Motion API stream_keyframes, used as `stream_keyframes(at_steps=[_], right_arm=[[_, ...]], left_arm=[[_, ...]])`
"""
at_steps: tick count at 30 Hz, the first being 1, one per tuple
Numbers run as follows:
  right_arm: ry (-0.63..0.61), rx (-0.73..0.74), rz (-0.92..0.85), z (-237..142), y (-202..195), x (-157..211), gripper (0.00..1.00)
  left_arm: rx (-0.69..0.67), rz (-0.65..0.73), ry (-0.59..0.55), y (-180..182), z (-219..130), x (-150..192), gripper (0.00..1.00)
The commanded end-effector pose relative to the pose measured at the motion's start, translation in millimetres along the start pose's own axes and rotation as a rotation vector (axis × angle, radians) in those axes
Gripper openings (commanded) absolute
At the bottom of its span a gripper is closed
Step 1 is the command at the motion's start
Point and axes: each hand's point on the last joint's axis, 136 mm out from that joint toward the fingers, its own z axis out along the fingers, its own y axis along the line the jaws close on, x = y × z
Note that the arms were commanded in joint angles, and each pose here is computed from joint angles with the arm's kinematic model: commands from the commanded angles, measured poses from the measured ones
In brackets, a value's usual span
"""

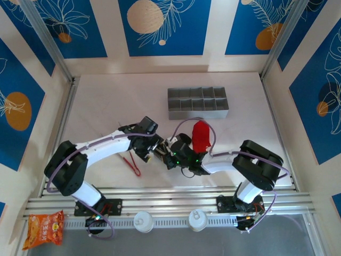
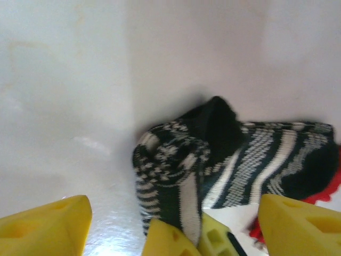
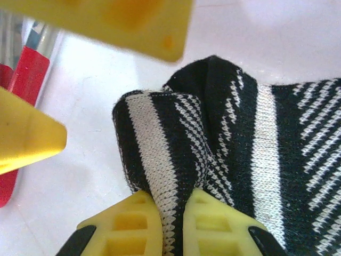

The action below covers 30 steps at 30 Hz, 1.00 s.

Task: Roll the socks

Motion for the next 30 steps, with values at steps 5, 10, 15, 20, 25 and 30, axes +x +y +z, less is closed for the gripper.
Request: stream_keyframes(at_steps=[5, 10, 15, 20, 25, 30], right_arm=[[0.419, 0.062, 0.269, -15, -61, 122, 0.00], [0.473, 0.001, 0.406, -14, -66, 128, 0.00], [0.507, -0.012, 0.522, -14, -74, 131, 0.00], [0.511, -0.009, 0.594, -15, -80, 128, 0.00], [0.521, -0.021, 0.654, -16, -84, 125, 0.00], [0.531, -0.016, 0.668, -14, -87, 125, 0.00]], left_arm=[[0.086, 0.146, -0.014, -9, -7, -4, 0.61], [0.104, 0.227, 0.043, -7, 6, 7, 0.50], [0.107, 0.278, 0.065, -7, 17, 16, 0.45], [0.079, 0.304, 0.091, -2, 35, 23, 0.45], [0.061, 0.321, 0.074, 2, 43, 23, 0.50], [0.042, 0.353, 0.087, -2, 55, 28, 0.49]])
